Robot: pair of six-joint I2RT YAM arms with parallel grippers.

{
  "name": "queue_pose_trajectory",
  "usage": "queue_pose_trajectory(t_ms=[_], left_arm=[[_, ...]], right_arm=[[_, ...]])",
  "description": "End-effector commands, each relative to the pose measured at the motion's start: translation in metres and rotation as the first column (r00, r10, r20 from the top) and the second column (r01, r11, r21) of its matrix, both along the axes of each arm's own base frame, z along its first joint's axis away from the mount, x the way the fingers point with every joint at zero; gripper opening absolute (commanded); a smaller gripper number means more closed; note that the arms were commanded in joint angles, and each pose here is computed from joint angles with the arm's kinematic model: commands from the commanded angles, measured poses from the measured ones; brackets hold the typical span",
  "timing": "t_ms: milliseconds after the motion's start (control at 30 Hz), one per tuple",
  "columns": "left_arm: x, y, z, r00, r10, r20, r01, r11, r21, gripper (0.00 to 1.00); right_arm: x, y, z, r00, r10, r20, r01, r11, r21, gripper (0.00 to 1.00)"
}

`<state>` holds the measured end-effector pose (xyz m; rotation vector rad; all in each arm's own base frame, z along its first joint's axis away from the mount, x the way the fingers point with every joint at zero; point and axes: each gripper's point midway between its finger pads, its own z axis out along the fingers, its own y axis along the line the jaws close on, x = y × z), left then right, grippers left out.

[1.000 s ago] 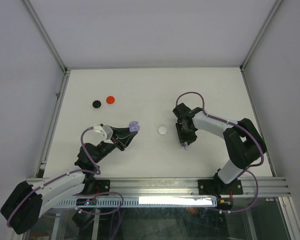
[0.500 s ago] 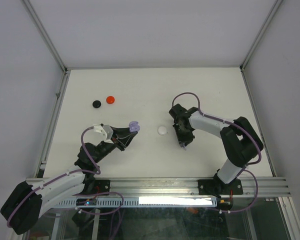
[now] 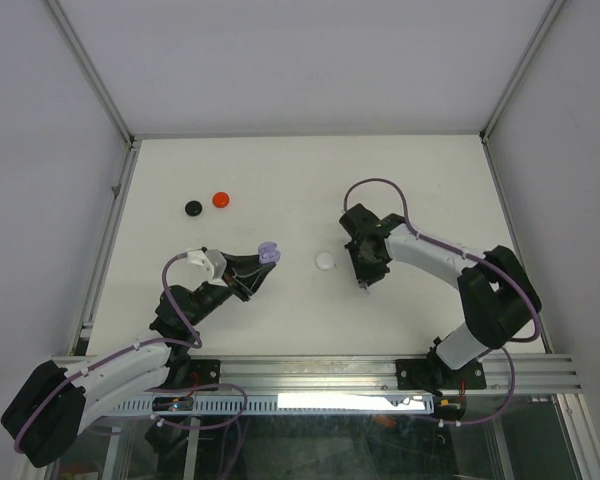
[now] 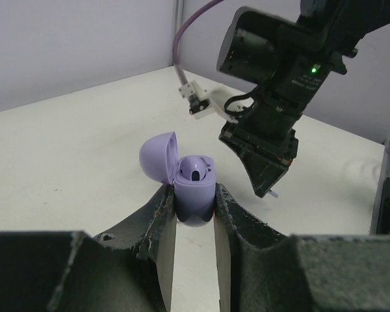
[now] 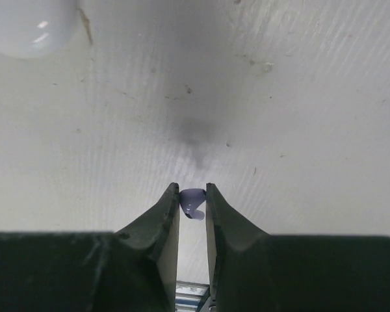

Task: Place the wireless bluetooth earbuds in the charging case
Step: Pick up the earbud from the center of the board.

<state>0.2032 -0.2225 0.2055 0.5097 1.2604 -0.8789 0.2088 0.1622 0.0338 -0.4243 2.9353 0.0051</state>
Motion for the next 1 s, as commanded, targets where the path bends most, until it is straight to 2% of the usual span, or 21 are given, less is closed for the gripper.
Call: queue_pose_trajectory(t_ms=[0,167,333,600,767,967], left_arm=[[-0.003,-0.002,0.035,0.996,-0.013,0.087,0.019,0.997,-0.074,0.0],[-0.005,-0.001,0.047,0.99,-0.009,0.142,0.022,0.996,-0.088,0.0],[-0.007,-0.003,0.062,0.977,-0.014,0.211,0.034,0.995,-0.089,0.02],[-0.008,-0.01,0.077,0.962,-0.042,0.269,0.066,0.994,-0.083,0.04],[-0.011,-0.015,0.082,0.954,-0.069,0.293,0.093,0.993,-0.068,0.04],[-0.014,-0.018,0.085,0.942,-0.092,0.322,0.114,0.992,-0.051,0.04]], right_arm=[[0.03,0.027,0.057,0.979,-0.002,0.202,-0.03,0.988,0.152,0.14],[0.047,0.044,0.11,0.934,-0.026,0.357,-0.075,0.961,0.266,0.12],[0.053,0.068,0.172,0.858,-0.095,0.504,-0.155,0.888,0.432,0.1],[0.041,0.099,0.245,0.757,-0.175,0.629,-0.339,0.718,0.608,0.1],[0.023,0.118,0.282,0.708,-0.221,0.671,-0.463,0.573,0.677,0.1],[0.003,0.143,0.308,0.695,-0.194,0.692,-0.567,0.444,0.694,0.09]])
